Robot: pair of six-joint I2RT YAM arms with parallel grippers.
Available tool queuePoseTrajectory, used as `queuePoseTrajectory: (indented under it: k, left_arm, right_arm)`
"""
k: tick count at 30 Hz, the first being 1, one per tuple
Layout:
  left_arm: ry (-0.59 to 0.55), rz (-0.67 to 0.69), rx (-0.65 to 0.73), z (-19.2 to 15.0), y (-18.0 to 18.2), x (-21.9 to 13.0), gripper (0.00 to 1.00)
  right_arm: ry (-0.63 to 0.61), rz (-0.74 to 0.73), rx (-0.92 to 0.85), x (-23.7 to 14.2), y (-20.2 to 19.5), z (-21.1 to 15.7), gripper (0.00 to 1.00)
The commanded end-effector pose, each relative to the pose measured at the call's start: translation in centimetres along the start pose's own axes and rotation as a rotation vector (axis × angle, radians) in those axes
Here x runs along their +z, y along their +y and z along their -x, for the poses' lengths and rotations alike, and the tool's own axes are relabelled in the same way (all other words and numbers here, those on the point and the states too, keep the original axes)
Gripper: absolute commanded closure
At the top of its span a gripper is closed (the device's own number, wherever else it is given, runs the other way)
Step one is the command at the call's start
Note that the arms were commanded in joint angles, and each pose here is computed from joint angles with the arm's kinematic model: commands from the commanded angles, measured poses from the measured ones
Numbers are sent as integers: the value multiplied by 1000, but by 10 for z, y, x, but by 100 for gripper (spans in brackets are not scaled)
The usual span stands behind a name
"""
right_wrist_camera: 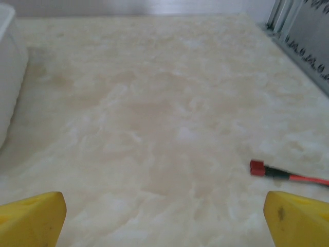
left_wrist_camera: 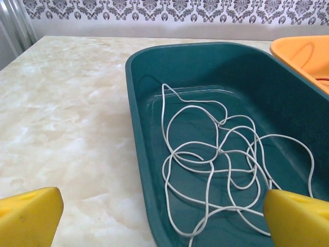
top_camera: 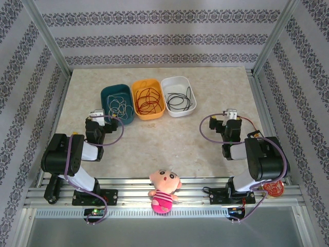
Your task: Untangle the cables
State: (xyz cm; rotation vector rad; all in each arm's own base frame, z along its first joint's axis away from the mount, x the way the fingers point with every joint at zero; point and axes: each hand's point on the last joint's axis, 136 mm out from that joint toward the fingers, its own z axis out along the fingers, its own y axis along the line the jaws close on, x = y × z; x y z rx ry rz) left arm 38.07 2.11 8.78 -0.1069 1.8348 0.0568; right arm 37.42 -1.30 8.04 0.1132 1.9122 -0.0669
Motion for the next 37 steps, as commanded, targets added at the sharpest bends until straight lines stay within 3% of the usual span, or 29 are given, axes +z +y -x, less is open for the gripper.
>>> queuePoseTrajectory:
  k: [1,8,24,37]
  left_arm:
    - [-68,35,-27,11,9,-9,1]
    - [-92,46,-34,11,12,-13,1]
    - [-6,48,-29,8,10,3,1]
    - [-10,41,-26,8,9,3,1]
  right_arm:
    - [-103,-22,46,3,-6,29,2]
    - [-81,-44,31,6,-6,29,2]
    - [-84,-47,30,6,-6,29,2]
    - [-84,-50,28,6,-6,29,2]
